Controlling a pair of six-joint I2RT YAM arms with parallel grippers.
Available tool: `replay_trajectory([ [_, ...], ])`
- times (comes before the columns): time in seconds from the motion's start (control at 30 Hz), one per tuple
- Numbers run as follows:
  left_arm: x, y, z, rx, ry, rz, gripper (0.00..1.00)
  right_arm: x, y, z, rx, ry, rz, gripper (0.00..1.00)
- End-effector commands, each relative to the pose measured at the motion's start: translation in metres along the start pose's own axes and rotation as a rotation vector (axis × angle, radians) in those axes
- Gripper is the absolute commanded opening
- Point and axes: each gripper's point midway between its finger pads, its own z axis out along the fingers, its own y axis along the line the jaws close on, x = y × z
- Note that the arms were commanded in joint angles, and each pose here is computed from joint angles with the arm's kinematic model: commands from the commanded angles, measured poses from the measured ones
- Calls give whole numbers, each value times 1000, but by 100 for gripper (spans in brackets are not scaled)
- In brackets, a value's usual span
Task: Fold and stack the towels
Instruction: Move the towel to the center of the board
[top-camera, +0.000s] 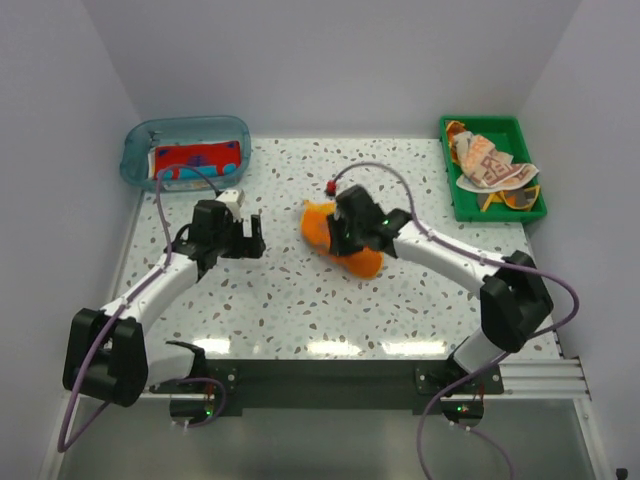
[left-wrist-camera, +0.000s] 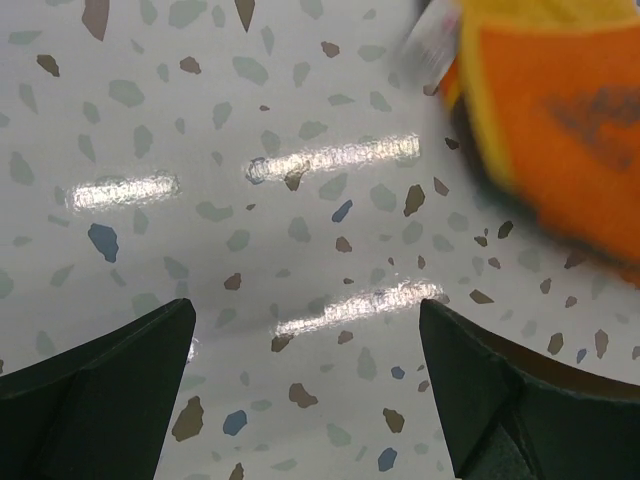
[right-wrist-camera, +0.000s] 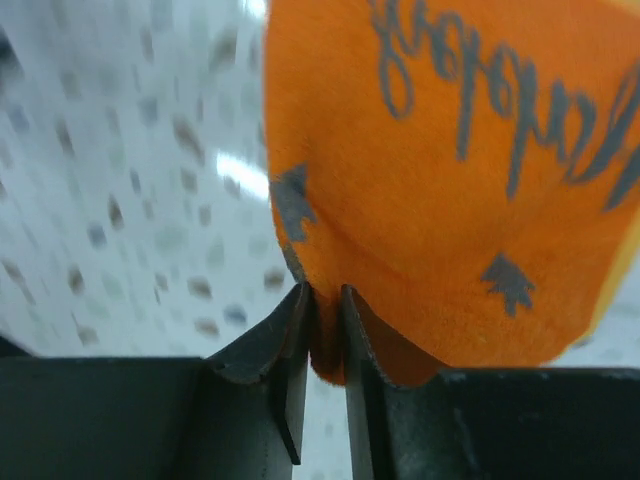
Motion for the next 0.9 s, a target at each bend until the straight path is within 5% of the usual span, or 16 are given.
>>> replay_trajectory([
  [0.0, -23, 0, -9, -23, -74, -30, 100, 128, 34, -20, -101, 381, -80, 25],
  [0.03, -23, 1, -9, -27, -74, -34, 100, 145, 52, -30, -158, 417, -117, 43],
  [0.1, -22, -3, -10, -13, -64, -35, 100, 142, 54, -45, -159, 403, -145, 60],
  [0.17, -22, -6, -9, 8, -56, -36, 100, 116, 37, -52, -66, 308, -193, 64],
  [0.4, -22, -30, 0, 98, 3, -45, 100, 64, -35, -27, 102, 203, -118, 59],
  [0.87, 20, -33, 11, 17, 166, -122, 88, 40, -23, 77, 6, 202, -278, 48],
])
